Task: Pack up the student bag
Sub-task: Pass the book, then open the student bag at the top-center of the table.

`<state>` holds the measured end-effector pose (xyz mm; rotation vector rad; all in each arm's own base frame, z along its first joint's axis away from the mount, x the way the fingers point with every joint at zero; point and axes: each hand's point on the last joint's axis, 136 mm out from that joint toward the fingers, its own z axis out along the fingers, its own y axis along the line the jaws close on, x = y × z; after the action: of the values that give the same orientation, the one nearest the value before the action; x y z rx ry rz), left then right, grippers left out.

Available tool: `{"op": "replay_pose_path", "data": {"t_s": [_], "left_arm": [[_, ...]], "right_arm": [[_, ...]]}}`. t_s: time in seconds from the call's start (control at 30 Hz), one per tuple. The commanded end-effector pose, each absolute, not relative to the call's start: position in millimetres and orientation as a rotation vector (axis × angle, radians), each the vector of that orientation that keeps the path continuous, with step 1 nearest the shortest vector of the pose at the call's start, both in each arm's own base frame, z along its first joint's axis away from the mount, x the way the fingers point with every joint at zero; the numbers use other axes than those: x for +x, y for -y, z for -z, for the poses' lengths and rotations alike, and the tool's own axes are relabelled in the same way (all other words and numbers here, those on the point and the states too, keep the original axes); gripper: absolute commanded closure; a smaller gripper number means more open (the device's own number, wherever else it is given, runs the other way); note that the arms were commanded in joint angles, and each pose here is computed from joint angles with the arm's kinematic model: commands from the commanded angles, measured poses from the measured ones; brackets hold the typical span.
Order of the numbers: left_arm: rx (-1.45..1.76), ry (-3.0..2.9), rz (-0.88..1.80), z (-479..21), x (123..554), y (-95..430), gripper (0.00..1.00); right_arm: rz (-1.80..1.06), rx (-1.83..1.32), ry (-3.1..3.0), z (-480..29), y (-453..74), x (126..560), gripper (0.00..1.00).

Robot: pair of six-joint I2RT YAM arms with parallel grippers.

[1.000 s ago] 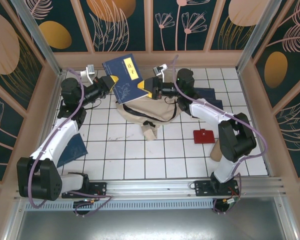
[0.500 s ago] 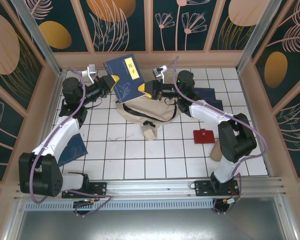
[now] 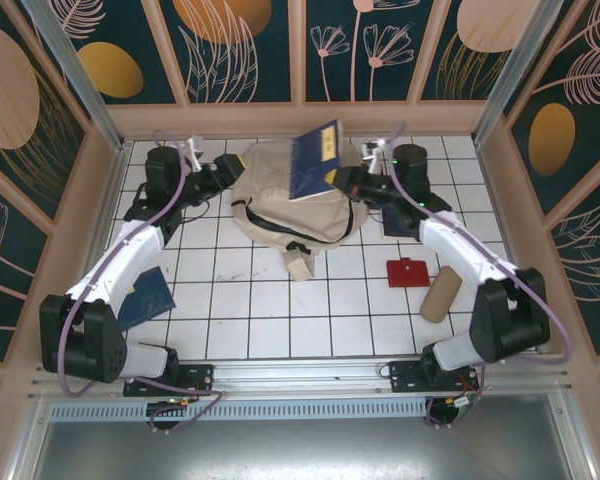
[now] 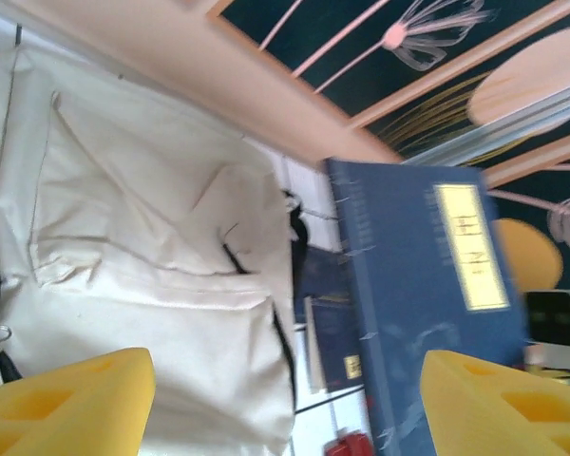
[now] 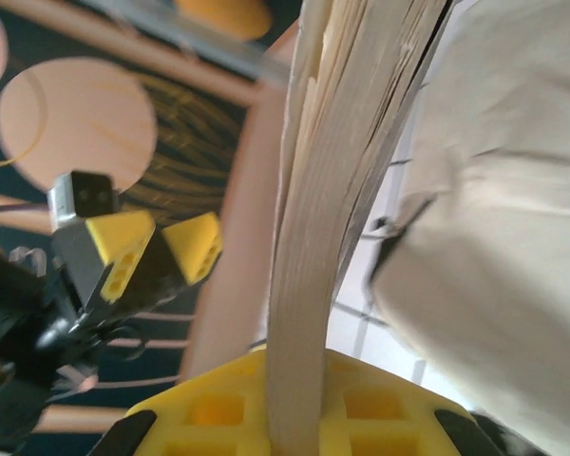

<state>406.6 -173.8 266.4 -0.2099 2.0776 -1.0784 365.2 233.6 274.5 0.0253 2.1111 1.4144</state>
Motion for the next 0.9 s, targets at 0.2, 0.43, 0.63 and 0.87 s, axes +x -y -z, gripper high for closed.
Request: {"op": "replay_pose_path", "data": {"t_s": [0.2,0.43,0.63,0.87], "left_arm": [[0.634,-2.204,0.621,-217,368,277,0.21],[1.174,-2.1,0.399,-187,337,328,0.14],[1.406,-2.22,0.288,-133,327,330,0.13],[1.417,-2.292,0.161,-106,350,332,0.17]], "right_arm": [[-1.018,0.281,-2.156,-250,-108,351,1.0],[-0.99,0.368,-2.121,-251,-74,346,1.0],[-0.993,0.405,-2.11,-251,-61,344,1.0],[-1.005,0.407,-2.092,-255,-59,343,1.0]]}}
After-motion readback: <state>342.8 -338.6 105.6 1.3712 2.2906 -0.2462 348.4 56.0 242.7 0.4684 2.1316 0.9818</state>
